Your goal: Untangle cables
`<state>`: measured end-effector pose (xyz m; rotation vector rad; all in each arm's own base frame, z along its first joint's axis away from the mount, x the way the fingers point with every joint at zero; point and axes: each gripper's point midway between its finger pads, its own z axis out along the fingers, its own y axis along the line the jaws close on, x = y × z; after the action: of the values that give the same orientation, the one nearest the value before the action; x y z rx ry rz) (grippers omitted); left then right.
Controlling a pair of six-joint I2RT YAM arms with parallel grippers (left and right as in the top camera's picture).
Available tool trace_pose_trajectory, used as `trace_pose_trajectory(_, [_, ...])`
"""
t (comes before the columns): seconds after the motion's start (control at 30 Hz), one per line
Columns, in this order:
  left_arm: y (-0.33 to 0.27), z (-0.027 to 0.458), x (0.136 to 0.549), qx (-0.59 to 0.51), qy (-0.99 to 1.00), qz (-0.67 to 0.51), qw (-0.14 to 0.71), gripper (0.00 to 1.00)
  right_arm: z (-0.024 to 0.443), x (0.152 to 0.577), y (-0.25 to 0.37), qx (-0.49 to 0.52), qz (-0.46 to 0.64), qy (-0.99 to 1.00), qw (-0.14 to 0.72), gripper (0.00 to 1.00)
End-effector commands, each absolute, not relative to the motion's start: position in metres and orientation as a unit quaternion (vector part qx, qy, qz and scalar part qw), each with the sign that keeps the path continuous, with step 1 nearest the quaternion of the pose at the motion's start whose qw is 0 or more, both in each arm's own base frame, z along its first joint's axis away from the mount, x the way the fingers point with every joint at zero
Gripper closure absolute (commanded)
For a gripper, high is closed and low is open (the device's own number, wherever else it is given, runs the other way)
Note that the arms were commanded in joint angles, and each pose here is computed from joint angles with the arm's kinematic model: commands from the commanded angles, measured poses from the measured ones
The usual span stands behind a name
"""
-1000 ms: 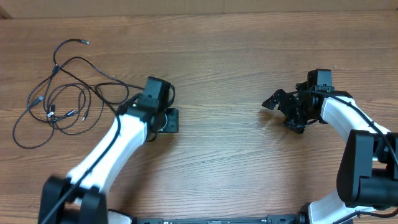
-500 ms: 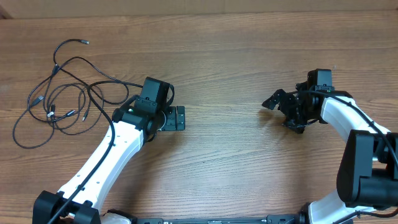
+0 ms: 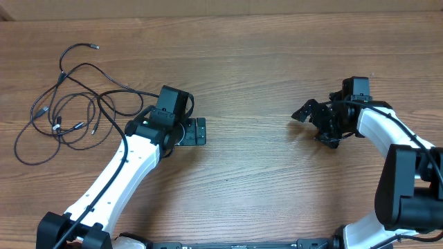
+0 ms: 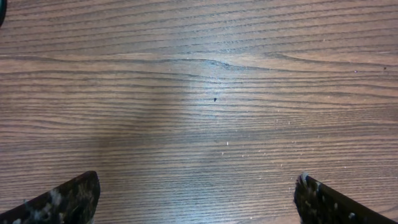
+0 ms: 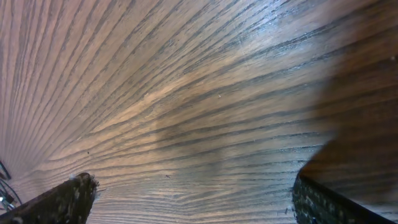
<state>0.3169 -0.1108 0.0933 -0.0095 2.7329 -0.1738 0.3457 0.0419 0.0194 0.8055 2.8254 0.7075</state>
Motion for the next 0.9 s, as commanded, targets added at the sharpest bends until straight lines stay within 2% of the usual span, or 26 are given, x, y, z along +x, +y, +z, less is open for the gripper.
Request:
trace_pose_trajectory(0.0, [-0.108,0.094,0.317,-0.014,0.977,-0.058,0.203,0.00,0.015,0.345,0.034,0.271,0.212,0.937,0.062,0.00])
trace_pose_trajectory(0.57, [-0.108,0.098,0.318,-0.014,0.976,-0.060,0.208,0.00,0.015,0.346,0.034,0.271,0.212,0.937,0.062,0.00])
trace_pose_trajectory(0.7, [-0.108,0.119,0.316,-0.014,0.968,-0.072,0.240,0.00,0.015,0.346,0.034,0.271,0.212,0.937,0.062,0.00])
trace_pose_trajectory(0.87, [-0.106,0.173,0.311,-0.015,0.943,-0.101,0.317,0.00,0.015,0.345,0.034,0.271,0.212,0.937,0.062,0.00])
